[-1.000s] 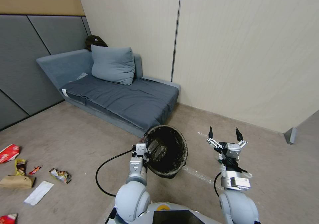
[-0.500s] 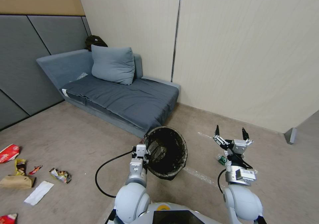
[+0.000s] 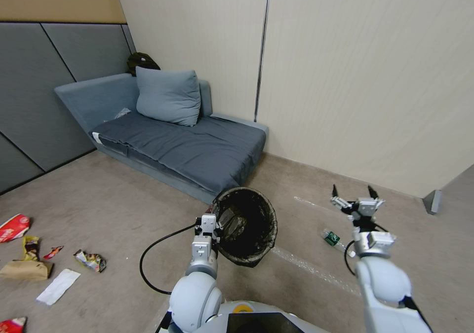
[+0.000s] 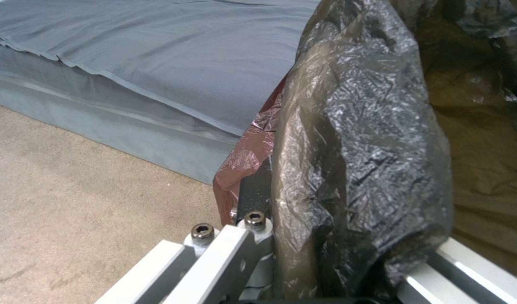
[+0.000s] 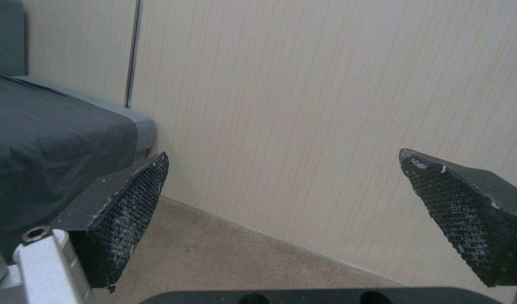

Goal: Pick up the trash bin, then pick up the garbage from the floor and place it into the trash bin.

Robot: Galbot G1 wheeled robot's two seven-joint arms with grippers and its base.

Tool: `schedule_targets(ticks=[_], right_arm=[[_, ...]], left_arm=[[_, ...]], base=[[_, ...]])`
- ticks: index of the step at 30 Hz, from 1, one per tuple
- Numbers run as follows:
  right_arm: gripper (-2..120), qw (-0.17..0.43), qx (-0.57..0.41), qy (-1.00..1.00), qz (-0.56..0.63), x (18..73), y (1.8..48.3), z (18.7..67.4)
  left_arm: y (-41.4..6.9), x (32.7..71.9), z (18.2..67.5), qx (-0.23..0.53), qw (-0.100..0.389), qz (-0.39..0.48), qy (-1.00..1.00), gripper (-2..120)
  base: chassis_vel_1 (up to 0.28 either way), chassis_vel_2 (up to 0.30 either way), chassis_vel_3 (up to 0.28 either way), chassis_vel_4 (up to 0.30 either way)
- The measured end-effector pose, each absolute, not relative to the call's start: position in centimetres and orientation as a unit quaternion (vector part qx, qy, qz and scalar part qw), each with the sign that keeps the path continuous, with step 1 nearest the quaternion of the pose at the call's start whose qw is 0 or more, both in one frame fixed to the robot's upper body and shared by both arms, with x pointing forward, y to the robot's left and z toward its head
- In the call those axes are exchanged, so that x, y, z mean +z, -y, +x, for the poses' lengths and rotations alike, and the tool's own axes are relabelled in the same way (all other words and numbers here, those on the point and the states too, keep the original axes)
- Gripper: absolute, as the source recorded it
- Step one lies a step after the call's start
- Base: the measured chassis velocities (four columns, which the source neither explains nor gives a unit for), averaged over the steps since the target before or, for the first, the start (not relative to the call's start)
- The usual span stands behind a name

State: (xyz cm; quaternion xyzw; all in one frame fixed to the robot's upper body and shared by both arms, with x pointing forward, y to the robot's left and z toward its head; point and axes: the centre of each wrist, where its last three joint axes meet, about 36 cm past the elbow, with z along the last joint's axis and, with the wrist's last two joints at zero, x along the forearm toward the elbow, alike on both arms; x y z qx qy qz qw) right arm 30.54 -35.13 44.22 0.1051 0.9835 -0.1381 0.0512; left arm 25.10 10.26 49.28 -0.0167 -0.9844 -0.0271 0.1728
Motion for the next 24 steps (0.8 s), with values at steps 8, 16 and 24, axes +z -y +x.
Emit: schedule_targets(ticks=[8, 16, 24], right_arm=[[100, -0.02, -0.171, -0.982, 0.075, 39.7, 40.1, 32.5], [100, -0.064, -0.192, -0.977, 0.062, 37.2, 43.7, 33.4], [100, -0.071, -0.199, -0.976, 0.053, 36.6, 44.6, 33.3]], left_arm=[[-10.8, 49.2, 24.7, -0.036, 0.177, -0.038, 0.983, 1], [-11.8, 49.2, 25.4, -0.055, 0.17, -0.051, 0.983, 1], [-12.3, 49.1, 25.5, -0.069, 0.167, -0.059, 0.982, 1]], base=[[0.0, 0.0, 0.0, 0.0], [0.0, 0.0, 0.0, 0.0], [0.0, 0.0, 0.0, 0.0]])
